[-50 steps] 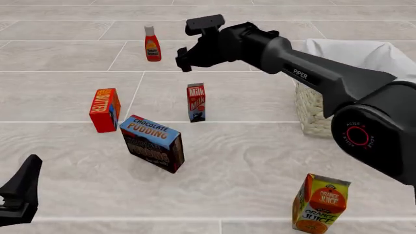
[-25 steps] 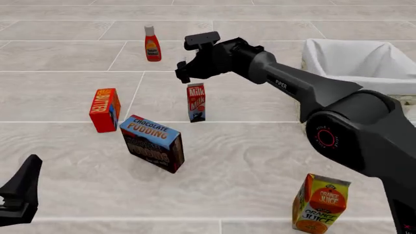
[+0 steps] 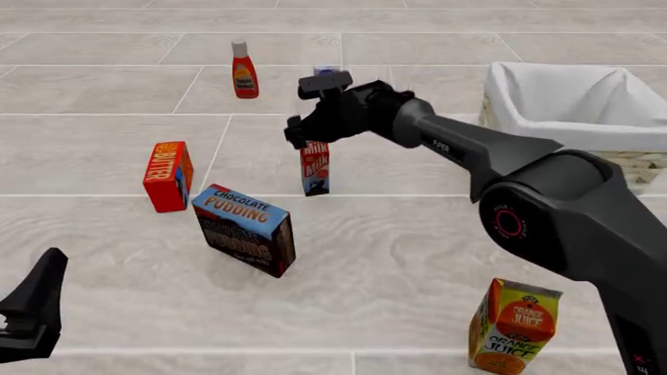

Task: Pick the milk and place it in the basket.

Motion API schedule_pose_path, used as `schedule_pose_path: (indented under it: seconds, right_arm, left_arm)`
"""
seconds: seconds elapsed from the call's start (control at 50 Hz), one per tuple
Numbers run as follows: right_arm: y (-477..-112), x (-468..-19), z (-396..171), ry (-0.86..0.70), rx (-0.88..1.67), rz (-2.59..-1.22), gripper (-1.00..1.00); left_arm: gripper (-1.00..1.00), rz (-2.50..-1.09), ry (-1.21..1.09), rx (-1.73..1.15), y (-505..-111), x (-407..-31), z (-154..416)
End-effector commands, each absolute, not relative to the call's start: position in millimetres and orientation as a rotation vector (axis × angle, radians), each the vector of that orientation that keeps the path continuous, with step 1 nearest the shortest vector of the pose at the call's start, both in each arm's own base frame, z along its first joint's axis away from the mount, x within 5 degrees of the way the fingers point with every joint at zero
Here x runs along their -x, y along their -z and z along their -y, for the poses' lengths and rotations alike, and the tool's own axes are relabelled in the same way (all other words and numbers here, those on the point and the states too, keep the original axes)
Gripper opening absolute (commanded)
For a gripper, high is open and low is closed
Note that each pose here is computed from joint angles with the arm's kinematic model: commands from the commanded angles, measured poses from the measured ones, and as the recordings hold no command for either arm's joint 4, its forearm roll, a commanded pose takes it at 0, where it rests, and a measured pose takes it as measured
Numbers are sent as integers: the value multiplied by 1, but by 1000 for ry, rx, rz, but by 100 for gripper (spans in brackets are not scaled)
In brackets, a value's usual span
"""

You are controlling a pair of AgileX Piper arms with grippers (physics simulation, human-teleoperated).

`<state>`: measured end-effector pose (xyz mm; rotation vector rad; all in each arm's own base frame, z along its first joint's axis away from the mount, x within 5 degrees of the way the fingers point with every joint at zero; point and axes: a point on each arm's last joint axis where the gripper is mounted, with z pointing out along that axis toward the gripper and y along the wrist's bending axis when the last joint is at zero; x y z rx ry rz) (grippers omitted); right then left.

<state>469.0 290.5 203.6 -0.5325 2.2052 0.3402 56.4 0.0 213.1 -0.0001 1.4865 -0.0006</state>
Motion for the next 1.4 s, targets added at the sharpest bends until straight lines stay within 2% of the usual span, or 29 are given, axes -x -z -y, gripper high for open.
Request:
schedule_pose_path:
  seconds: [0.02,0.68,0.7,1.02,1.4]
  right_arm:
    - [-190,-471,-288,-336,524,-2224,100]
    - [-154,-463,-302,-365,508,-2272,100]
    - [-155,-463,-300,-363,506,-2270,-100]
    - [-166,-462,-296,-357,514,-2252,-100]
    - [-227,-454,-269,-332,531,-2112,-100]
  left_arm:
    - [100,-1487,1,0,-213,-56,0]
    - [100,-1487,1,0,-213,-56,0]
    - [100,-1488,0,0,-213,-56,0]
    - [100,-1488,1,0,-213,-56,0]
    - [100,-1488,1,0,-213,-56,0]
